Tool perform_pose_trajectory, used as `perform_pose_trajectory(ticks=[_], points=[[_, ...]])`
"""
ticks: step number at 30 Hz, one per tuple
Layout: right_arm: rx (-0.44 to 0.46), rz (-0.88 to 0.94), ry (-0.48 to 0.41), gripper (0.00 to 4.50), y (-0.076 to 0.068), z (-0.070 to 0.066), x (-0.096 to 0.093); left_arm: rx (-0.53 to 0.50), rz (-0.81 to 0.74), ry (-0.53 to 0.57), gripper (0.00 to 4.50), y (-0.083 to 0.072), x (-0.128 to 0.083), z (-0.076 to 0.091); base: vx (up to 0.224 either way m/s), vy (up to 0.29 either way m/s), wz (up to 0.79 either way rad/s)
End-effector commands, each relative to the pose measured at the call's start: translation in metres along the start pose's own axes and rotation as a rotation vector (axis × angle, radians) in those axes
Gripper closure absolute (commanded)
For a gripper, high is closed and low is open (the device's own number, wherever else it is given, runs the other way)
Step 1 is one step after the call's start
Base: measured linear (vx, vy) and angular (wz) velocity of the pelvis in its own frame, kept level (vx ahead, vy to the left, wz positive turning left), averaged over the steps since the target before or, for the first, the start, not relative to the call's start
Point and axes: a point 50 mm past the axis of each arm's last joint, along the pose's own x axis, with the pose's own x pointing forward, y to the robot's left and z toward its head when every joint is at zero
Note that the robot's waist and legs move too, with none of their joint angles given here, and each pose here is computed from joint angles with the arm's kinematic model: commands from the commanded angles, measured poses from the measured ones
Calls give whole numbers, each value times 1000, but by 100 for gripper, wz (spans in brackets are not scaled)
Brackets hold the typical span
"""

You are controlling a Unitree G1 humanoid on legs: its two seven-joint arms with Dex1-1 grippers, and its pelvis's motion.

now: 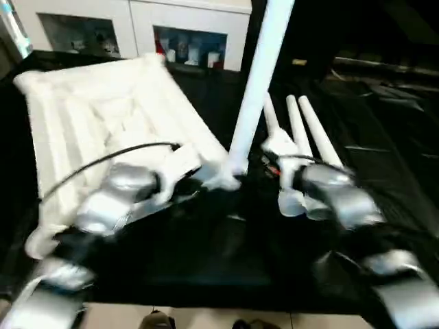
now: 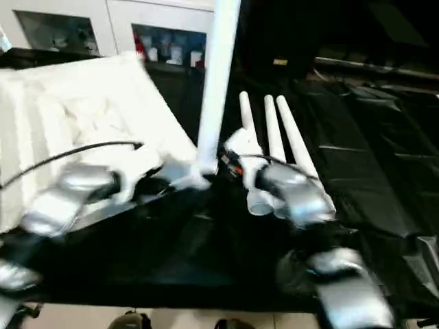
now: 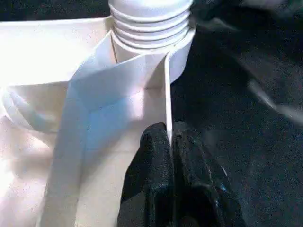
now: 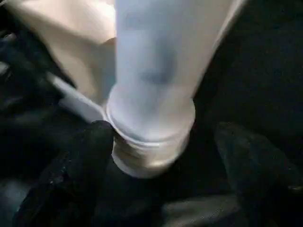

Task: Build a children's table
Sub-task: Rotate leg to tighten

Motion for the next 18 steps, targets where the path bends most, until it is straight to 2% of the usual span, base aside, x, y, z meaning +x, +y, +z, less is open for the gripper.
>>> perform_pose_trajectory(ticks=[1, 5, 13, 18], points=[[-5, 70, 10, 80, 4, 2, -4, 47, -141, -25, 450, -14, 4, 7, 0, 0, 0], [-12, 132, 5, 80, 9, 5, -5, 61, -202, -30, 450, -19, -1, 9, 0, 0, 0], [-23, 185, 16, 80, 16, 6, -1, 67, -210, -16, 450, -19, -6, 6, 0, 0, 0], [-7, 194, 8, 129, 18, 7, 1, 66, -212, -13, 450, -19, -6, 6, 0, 0, 0]])
